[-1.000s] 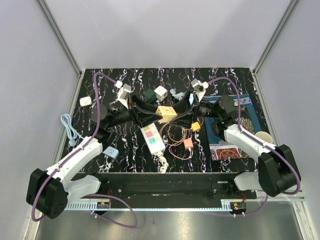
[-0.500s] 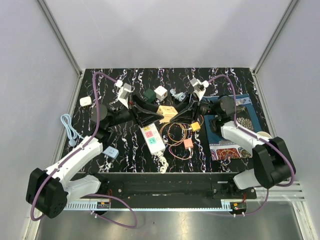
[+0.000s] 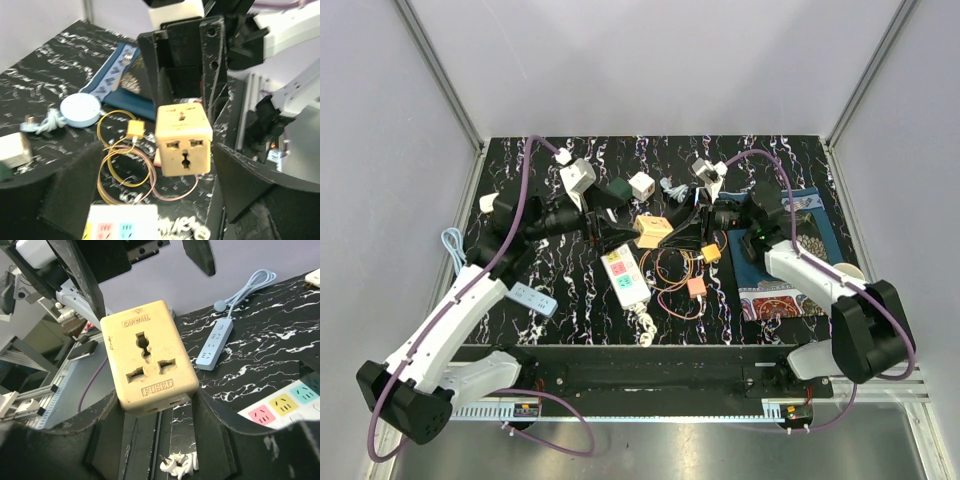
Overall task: Insert the plug
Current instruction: Pick up the plug from the center of the board.
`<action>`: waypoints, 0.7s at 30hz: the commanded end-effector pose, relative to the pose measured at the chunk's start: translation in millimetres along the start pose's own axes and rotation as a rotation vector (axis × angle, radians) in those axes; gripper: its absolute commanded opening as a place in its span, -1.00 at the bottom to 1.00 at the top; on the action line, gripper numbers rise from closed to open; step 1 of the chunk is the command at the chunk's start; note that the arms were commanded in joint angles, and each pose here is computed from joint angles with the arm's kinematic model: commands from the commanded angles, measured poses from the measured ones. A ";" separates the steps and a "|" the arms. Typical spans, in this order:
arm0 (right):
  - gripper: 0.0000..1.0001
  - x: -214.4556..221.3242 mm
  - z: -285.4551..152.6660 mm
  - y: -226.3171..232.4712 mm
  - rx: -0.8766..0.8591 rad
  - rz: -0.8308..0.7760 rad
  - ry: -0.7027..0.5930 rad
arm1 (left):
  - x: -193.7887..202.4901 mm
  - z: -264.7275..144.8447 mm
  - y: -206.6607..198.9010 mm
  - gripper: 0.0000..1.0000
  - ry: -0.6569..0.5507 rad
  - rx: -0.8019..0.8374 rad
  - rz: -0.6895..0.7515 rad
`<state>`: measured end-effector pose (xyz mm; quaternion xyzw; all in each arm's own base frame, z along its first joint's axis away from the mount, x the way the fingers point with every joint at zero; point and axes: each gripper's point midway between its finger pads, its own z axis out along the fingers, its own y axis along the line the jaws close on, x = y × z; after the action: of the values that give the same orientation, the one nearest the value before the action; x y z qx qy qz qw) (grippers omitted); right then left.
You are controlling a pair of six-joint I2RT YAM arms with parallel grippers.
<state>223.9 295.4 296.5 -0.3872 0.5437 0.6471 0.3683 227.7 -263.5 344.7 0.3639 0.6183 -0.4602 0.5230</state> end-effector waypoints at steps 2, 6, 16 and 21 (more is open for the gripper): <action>-1.00 -6.6 -4.7 2.6 0.082 -0.138 0.080 | -6.1 -28.9 10.3 0.93 0.163 -0.125 0.185; -1.00 -0.1 -9.4 -4.4 0.143 -0.168 0.139 | -0.4 -24.2 7.0 0.94 0.244 -0.093 0.108; -1.00 10.0 -6.0 -3.7 0.202 -0.233 0.238 | 17.2 -0.4 -15.3 0.95 0.403 0.015 0.120; -1.00 12.6 -1.9 -2.1 0.212 -0.256 0.266 | 30.4 7.6 -18.6 0.94 0.445 0.058 0.117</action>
<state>221.8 292.4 264.6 -0.4653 0.6193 0.5055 0.3800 205.7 -273.7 304.1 0.4870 0.7014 -0.3634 0.3726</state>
